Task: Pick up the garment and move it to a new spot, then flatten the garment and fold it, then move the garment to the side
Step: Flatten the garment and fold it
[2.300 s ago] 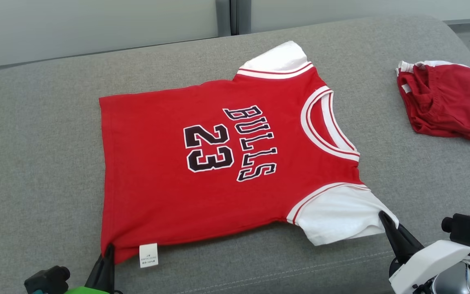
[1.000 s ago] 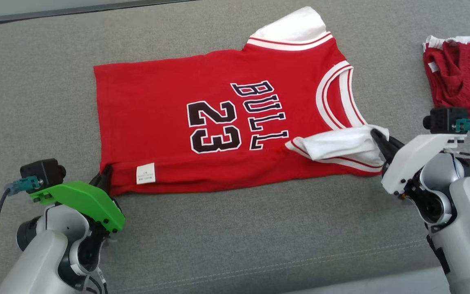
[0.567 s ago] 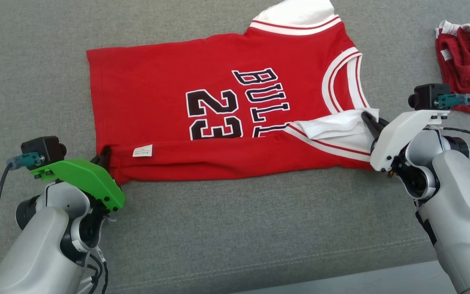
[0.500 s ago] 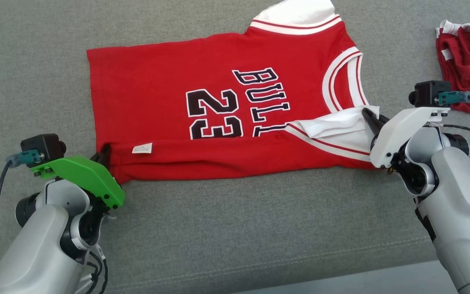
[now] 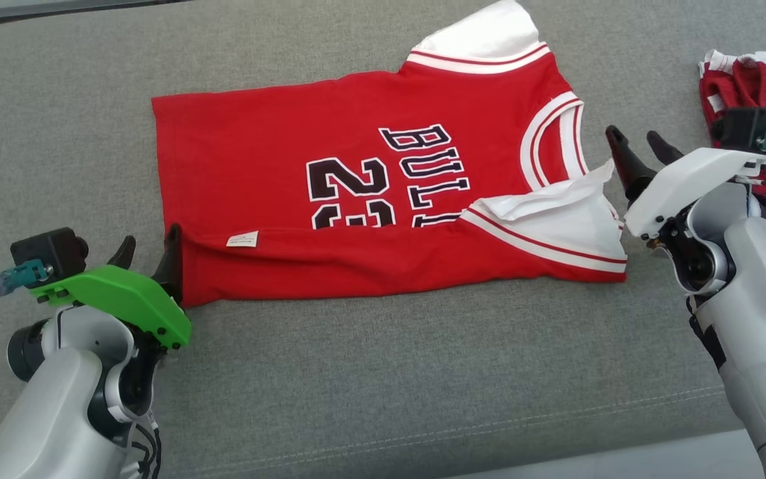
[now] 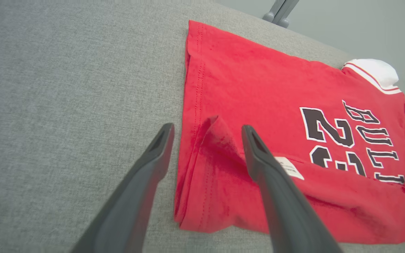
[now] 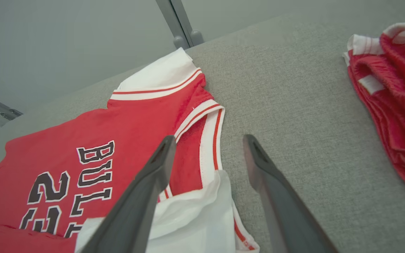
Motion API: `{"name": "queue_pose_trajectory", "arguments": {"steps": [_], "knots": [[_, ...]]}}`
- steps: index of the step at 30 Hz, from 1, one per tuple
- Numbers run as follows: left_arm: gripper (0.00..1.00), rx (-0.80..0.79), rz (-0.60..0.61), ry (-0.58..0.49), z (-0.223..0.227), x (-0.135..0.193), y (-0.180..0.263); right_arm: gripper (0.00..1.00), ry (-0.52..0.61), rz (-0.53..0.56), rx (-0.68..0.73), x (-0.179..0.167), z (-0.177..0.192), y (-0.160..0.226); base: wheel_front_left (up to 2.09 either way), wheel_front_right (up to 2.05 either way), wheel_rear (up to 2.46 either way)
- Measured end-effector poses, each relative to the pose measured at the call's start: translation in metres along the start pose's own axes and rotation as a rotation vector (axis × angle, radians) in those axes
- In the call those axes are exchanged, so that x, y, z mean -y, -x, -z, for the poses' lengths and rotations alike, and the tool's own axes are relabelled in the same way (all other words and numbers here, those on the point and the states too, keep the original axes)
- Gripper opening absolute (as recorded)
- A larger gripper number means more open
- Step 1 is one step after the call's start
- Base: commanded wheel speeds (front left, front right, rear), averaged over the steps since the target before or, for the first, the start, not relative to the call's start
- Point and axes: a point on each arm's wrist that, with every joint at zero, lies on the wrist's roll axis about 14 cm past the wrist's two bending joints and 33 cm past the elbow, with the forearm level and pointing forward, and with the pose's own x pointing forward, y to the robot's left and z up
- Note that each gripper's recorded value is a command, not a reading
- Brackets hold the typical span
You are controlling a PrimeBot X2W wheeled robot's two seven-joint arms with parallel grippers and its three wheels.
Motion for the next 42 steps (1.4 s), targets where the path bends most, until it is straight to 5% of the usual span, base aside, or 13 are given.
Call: {"name": "queue_pose_trajectory", "arguments": {"steps": [13, 27, 30, 31, 32, 33, 34, 35, 42], "knots": [[1.00, -0.037, -0.027, 0.123, 0.038, 0.002, 0.039, 1.00, -0.093, 0.020, 0.154, 0.016, -0.008, 0.048, 0.00, 0.00, 0.00], [1.00, -0.108, -0.101, 0.308, 0.069, -0.003, 0.019, 1.00, -0.179, 0.065, 0.145, 0.021, 0.026, 0.080, 0.00, 0.00, 0.00], [0.72, -0.098, -0.109, 0.321, 0.067, -0.007, 0.011, 1.00, -0.191, 0.070, 0.138, 0.021, 0.030, 0.081, 0.00, 0.00, 0.00], [0.47, -0.097, -0.109, 0.323, 0.067, -0.007, 0.008, 1.00, -0.194, 0.072, 0.134, 0.021, 0.032, 0.081, 0.00, 0.00, 0.00], [0.45, -0.097, -0.110, 0.324, 0.067, -0.007, 0.006, 1.00, -0.197, 0.074, 0.131, 0.020, 0.034, 0.081, 0.00, 0.00, 0.00], [0.18, -0.098, -0.109, 0.322, 0.068, -0.007, 0.005, 1.00, -0.202, 0.075, 0.127, 0.020, 0.036, 0.081, 0.00, 0.00, 0.00], [0.18, -0.099, -0.111, 0.321, 0.068, -0.008, 0.003, 1.00, -0.206, 0.078, 0.121, 0.020, 0.039, 0.081, 0.00, 0.00, 0.00], [0.00, -0.094, -0.111, 0.319, 0.068, -0.008, 0.001, 1.00, -0.211, 0.081, 0.113, 0.020, 0.043, 0.081, 0.00, 0.00, 0.00], [0.00, -0.069, -0.096, 0.312, 0.066, -0.006, -0.002, 1.00, -0.241, 0.098, 0.048, 0.018, 0.068, 0.077, 0.00, 0.00, 0.00]]}}
